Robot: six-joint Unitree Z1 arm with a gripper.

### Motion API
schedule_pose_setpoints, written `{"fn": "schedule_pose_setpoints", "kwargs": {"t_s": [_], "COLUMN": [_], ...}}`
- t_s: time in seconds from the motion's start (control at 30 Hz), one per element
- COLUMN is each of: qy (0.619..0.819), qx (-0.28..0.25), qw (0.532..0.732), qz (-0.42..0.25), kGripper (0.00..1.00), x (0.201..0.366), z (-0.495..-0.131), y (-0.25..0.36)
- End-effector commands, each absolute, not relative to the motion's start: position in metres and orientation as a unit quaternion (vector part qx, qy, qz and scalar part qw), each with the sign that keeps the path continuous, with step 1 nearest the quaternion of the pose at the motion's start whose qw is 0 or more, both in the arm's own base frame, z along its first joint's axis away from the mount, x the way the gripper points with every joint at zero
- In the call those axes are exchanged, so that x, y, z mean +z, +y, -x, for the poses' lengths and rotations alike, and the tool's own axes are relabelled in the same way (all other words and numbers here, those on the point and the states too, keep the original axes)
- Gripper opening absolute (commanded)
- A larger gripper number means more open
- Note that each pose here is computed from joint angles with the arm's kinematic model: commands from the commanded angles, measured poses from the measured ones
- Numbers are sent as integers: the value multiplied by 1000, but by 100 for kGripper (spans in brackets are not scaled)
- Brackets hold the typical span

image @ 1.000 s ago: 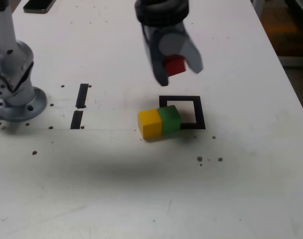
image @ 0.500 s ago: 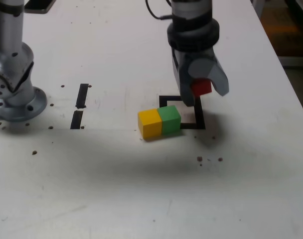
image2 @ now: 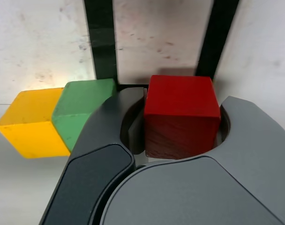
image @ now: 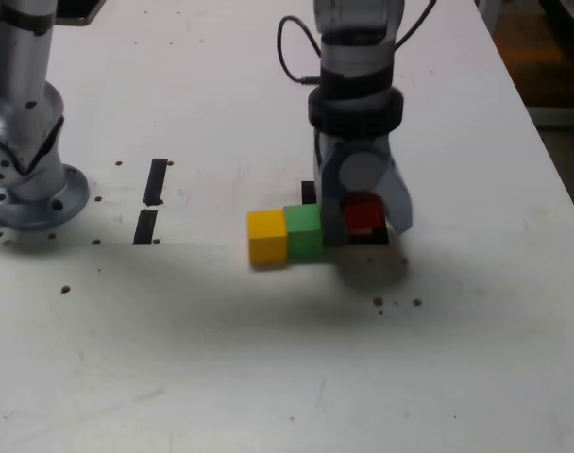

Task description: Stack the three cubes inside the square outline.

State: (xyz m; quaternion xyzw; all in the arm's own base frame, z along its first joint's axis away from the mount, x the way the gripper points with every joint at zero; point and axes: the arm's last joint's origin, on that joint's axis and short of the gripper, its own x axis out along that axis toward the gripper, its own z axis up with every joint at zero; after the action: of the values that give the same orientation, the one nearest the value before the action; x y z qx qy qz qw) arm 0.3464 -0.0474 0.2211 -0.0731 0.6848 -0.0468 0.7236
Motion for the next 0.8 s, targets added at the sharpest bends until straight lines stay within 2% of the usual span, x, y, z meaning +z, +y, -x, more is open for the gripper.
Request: {"fn": "schedule_pose_setpoints", "kwargs": {"t_s": [0.0, 0.2, 0.37, 0.47, 0.63, 0.77], "qy": [687, 698, 701, 694, 674, 670], "qx": [-52, -64, -68, -62, -30, -25], "qw": [720, 707, 704, 712, 736, 742], "qz": [77, 87, 91, 84, 48, 24], "kGripper": [6, 6, 6, 6, 7, 8], "x": [220, 219, 221, 226, 241, 246], "z": [-343, -325, -315, -315, -325, -329], "y": [-48, -47, -47, -46, -42, -40]}}
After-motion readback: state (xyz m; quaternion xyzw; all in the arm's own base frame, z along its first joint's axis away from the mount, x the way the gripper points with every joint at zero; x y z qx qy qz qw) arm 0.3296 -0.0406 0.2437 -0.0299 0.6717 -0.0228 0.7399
